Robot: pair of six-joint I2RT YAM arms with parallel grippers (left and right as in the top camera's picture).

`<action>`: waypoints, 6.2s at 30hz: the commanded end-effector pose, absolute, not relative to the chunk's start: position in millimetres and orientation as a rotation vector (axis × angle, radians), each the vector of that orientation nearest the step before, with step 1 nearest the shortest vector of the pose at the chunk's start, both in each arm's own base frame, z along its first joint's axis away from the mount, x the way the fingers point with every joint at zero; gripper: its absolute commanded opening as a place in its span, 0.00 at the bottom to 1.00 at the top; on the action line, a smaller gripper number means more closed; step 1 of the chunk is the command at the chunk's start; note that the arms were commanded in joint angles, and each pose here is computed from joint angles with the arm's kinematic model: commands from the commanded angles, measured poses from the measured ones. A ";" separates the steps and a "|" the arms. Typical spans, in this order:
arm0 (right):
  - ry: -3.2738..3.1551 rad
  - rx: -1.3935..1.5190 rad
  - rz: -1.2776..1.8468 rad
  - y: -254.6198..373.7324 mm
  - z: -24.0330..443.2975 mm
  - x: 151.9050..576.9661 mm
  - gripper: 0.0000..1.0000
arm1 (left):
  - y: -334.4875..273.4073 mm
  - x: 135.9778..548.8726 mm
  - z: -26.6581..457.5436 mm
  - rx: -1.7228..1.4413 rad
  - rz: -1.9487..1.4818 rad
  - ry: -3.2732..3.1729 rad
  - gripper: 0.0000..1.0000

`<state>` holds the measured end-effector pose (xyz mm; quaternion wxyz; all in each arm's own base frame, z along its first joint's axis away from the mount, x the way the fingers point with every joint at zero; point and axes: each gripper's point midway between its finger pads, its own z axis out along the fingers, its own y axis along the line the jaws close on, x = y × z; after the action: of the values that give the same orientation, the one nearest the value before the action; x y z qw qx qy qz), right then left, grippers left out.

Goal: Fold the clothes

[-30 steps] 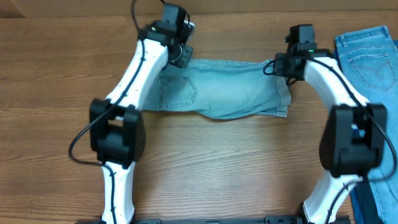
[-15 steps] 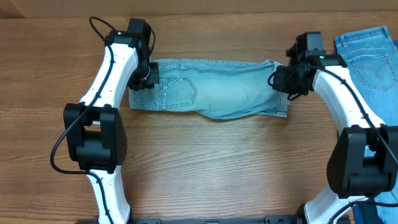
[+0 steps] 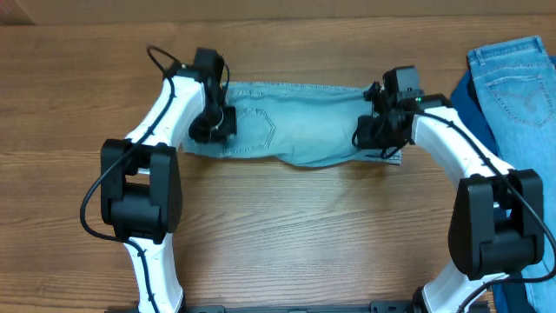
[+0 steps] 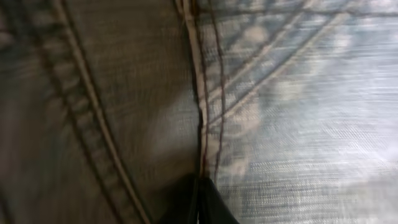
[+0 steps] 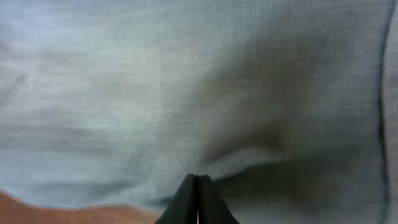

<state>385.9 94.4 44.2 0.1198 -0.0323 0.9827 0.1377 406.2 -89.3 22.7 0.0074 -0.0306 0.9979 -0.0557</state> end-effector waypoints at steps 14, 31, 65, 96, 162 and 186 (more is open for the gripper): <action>2.819 0.324 -0.246 -5.3 -1.8 371.8 0.04 | 10.8 417.3 11.9 -0.158 0.307 3.049 0.04; 2.845 0.670 0.262 -16.9 82.1 398.9 0.57 | -44.1 464.0 104.7 -0.082 -0.063 2.943 0.42; 2.731 0.603 0.861 49.1 20.1 382.6 0.04 | -52.6 465.4 104.3 -0.044 -0.065 2.936 0.47; 2.730 0.064 0.402 62.9 48.8 421.8 0.04 | -280.7 445.7 70.6 0.157 -0.527 2.803 0.04; 2.253 -1.061 0.187 281.6 232.0 384.0 0.04 | -19.3 494.8 141.3 -0.554 -0.413 2.877 0.04; 2.175 -1.193 0.415 389.0 175.4 367.7 0.04 | 19.8 481.8 153.5 -0.608 -0.402 2.869 0.05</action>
<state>370.2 370.0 170.5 0.2975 -0.4440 0.8336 0.1393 479.8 17.1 128.7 0.0591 -0.2246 0.9641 -0.1290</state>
